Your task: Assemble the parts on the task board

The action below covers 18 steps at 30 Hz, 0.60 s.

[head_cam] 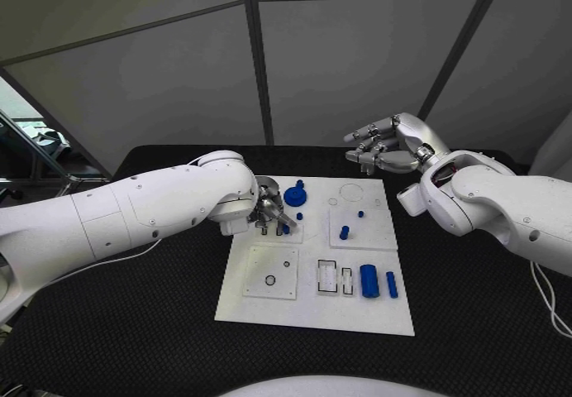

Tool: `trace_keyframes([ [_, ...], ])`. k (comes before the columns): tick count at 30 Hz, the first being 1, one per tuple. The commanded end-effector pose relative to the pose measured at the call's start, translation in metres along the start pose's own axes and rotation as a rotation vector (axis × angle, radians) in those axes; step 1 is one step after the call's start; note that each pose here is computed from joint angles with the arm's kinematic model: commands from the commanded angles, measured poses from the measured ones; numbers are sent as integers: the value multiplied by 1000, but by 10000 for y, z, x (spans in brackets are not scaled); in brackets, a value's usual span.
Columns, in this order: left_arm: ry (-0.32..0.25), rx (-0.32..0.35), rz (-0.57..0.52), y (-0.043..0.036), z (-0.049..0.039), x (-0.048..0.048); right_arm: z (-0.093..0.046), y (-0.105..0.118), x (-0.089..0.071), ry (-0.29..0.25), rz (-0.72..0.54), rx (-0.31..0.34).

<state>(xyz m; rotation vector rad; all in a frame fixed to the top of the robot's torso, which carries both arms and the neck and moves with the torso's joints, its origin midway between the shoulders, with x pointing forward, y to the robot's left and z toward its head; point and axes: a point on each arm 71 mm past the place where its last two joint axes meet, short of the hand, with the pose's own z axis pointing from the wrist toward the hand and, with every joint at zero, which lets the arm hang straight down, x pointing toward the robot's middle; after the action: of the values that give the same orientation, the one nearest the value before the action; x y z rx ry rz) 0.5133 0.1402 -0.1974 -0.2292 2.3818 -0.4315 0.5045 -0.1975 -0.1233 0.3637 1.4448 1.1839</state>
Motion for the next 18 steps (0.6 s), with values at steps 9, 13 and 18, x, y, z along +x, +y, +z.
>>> trace_keyframes([
  [9,-18,39,-21,26,-101,46,12,-9,-21,1,-4,-3],
  [13,-37,46,-38,48,-139,42,13,-20,-31,-1,-6,0],
  [18,-66,57,-54,85,-202,39,10,-34,-48,-4,-8,3],
])
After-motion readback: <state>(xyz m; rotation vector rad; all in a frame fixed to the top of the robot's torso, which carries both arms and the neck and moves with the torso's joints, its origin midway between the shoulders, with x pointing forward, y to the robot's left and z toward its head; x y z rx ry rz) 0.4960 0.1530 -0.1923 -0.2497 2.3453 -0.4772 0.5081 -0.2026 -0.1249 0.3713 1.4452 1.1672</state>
